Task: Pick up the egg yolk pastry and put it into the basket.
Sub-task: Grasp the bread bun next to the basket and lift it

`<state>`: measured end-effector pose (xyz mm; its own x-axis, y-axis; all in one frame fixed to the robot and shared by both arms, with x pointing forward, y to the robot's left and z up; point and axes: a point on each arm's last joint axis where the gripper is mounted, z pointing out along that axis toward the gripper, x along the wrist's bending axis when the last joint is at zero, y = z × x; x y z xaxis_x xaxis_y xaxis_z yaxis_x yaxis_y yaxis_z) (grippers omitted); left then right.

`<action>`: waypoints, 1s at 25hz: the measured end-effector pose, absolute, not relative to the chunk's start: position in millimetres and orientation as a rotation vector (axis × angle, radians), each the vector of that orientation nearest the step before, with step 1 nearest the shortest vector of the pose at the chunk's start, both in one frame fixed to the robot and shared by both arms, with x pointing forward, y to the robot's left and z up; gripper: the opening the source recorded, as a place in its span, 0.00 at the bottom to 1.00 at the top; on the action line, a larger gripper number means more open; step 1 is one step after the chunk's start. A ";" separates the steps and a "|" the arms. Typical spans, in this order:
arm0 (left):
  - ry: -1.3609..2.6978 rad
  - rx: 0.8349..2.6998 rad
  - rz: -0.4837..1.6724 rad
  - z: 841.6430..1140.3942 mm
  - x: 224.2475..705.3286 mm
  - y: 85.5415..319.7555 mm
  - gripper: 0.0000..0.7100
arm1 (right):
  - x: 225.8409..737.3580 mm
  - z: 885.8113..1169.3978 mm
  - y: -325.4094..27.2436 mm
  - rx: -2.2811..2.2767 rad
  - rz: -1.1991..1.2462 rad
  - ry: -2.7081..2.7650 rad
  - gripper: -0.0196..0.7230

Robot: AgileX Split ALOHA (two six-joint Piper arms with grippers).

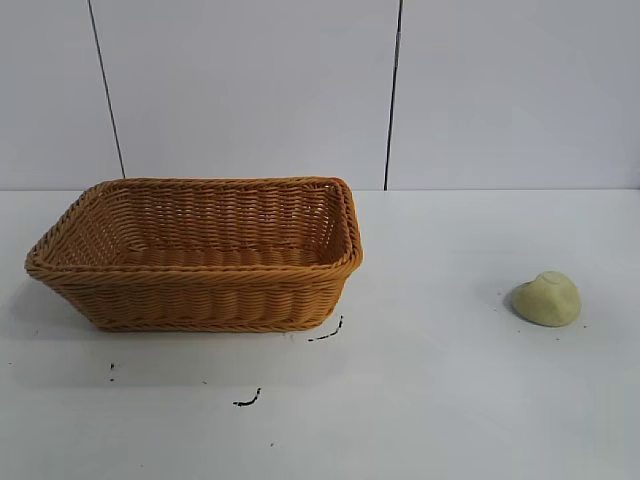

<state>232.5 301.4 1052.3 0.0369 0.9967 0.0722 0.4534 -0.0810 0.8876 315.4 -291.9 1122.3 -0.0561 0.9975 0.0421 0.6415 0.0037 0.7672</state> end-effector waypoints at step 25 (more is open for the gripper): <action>1.495 1.621 0.992 1052.3 232.5 301.4 0.98 | 624.6 1018.1 -278.9 2.108 0.257 2.172 0.93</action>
<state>232.5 301.4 1052.3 0.0369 0.9967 0.0722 0.4534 -0.0810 0.8876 624.6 -278.9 1018.1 -0.0343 0.9985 0.0426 0.9809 0.0255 0.1928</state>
